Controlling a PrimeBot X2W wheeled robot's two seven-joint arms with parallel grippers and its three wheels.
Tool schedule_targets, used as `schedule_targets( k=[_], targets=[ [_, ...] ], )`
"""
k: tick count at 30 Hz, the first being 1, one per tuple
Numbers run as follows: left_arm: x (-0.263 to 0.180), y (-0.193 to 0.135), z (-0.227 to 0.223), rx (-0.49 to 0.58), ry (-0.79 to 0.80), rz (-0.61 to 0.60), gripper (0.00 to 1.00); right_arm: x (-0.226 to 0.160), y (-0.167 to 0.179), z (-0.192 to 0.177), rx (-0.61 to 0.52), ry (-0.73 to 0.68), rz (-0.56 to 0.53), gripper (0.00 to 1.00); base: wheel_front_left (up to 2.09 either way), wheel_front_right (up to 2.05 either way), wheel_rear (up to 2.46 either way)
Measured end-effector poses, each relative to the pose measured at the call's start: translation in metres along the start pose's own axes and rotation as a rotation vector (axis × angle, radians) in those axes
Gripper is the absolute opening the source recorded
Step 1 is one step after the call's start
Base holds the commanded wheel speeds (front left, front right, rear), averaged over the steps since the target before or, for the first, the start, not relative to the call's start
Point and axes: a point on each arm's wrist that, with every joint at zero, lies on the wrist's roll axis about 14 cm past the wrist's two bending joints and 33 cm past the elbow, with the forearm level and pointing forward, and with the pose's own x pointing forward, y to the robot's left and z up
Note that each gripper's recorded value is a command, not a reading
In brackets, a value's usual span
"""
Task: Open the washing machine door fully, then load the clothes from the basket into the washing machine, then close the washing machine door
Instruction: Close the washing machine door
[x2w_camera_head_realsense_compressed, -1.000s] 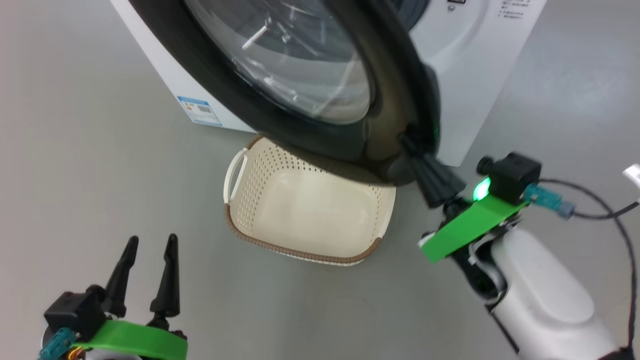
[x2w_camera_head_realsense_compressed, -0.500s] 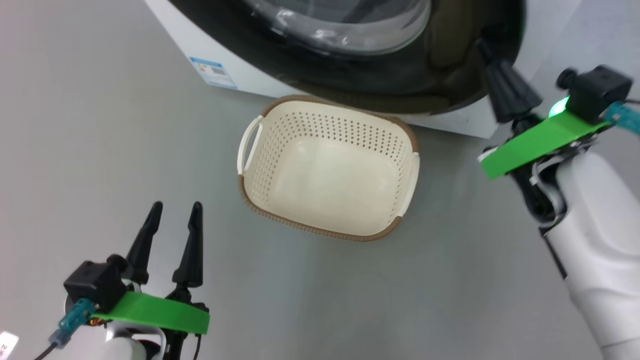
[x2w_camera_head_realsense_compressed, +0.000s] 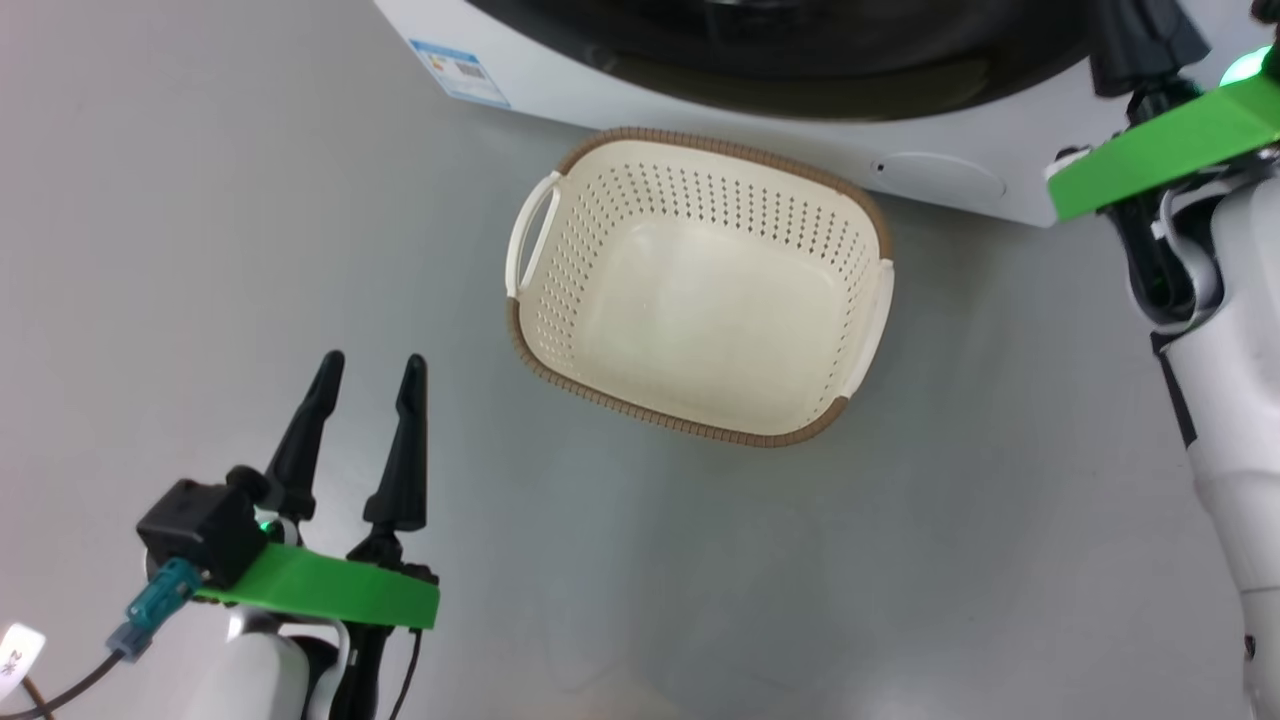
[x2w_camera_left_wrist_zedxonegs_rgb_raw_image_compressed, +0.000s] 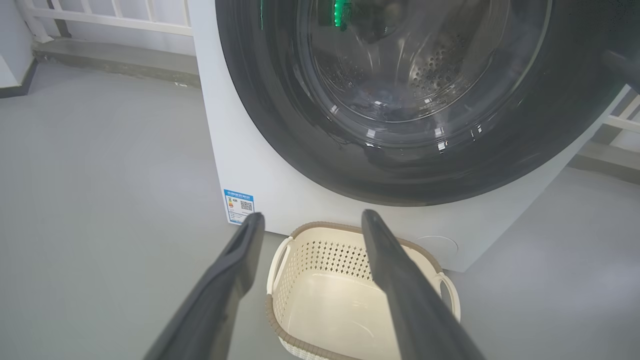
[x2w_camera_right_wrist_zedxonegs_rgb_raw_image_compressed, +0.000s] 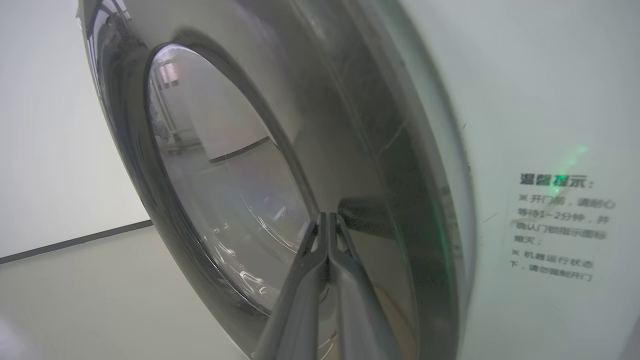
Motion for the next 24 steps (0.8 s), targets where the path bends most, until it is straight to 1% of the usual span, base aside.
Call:
schedule_targets(
  k=[3, 7, 9, 16, 20, 24],
  targets=[
    [0.004, -0.001, -0.003, -0.001, 0.004, -0.002, 1.0, 0.006, -0.005, -0.002, -0.001, -0.01, -0.01, 0.0, 0.0, 0.0, 0.0],
    [0.007, -0.001, -0.006, 0.001, 0.011, -0.001, 1.0, 0.01, -0.004, -0.008, 0.021, -0.016, -0.013, 0.0, 0.0, 0.0, 0.0],
    [0.007, -0.001, -0.007, 0.001, 0.016, -0.001, 1.0, 0.01, -0.004, -0.01, 0.014, -0.012, -0.012, 0.0, 0.0, 0.0, 0.0],
    [0.009, -0.004, -0.002, -0.001, 0.002, -0.014, 1.0, 0.009, 0.0, -0.002, 0.002, -0.019, -0.006, 0.0, 0.0, 0.0, 0.0],
    [0.007, -0.005, -0.001, 0.0, 0.001, -0.02, 1.0, 0.0, 0.009, -0.004, 0.0, 0.008, 0.014, 0.0, 0.0, 0.0, 0.0],
    [0.005, -0.006, 0.002, 0.001, -0.002, -0.03, 1.0, -0.021, 0.016, -0.015, 0.014, 0.062, 0.017, 0.0, 0.0, 0.0, 0.0]
  ],
)
